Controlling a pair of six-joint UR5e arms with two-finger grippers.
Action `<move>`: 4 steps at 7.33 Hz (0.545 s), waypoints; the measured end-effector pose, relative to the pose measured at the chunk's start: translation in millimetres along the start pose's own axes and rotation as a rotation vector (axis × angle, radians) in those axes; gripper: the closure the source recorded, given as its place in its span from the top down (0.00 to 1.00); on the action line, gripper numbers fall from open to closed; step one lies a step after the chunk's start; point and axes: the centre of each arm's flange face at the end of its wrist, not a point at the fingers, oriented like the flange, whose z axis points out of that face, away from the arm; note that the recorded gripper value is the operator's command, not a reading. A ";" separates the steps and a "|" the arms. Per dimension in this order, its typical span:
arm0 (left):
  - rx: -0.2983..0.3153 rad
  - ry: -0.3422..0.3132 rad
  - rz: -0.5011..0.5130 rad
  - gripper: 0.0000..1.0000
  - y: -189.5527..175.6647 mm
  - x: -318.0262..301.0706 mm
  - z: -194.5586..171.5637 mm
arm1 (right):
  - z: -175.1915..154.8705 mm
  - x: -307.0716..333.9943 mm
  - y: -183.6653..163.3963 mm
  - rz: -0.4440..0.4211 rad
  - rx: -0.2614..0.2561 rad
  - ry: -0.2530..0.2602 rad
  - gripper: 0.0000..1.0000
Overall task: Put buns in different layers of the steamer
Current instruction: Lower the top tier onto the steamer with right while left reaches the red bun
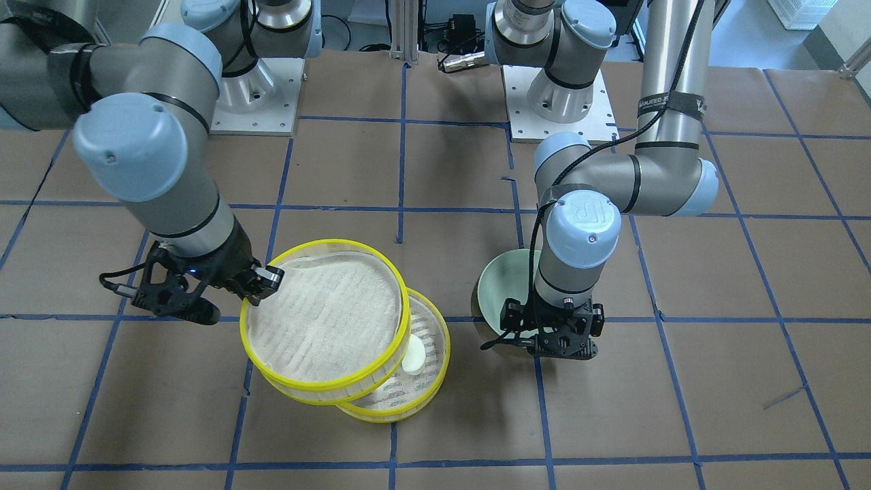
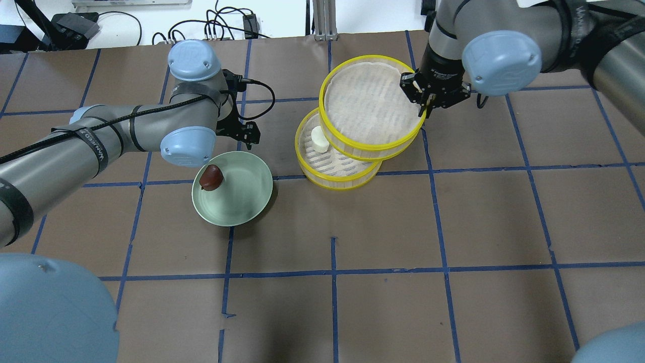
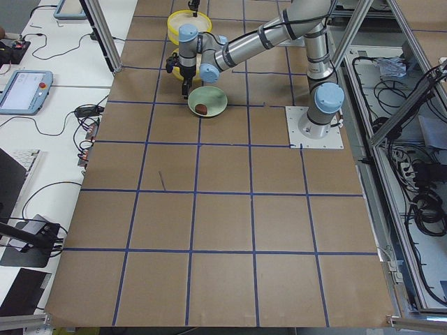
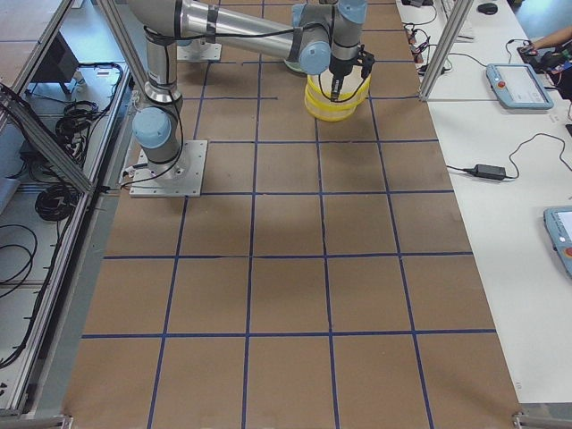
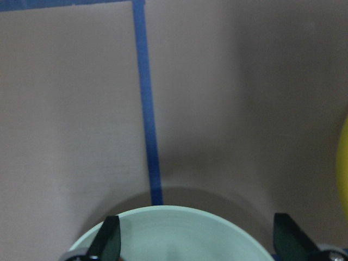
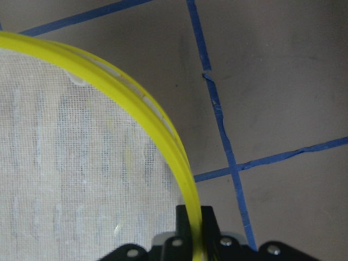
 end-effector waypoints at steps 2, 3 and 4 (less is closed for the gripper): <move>-0.028 -0.034 0.024 1.00 8.0 -13.2 8.8 | 20.7 -17.1 7.2 0.008 -0.008 0.010 0.02; -0.052 -0.034 0.010 1.00 17.1 -24.1 17.3 | 29.5 -20.4 7.5 0.007 -0.008 0.018 0.02; -0.067 -0.030 -0.001 1.00 23.8 -31.0 23.1 | 38.0 -25.5 8.4 0.009 -0.011 0.030 0.02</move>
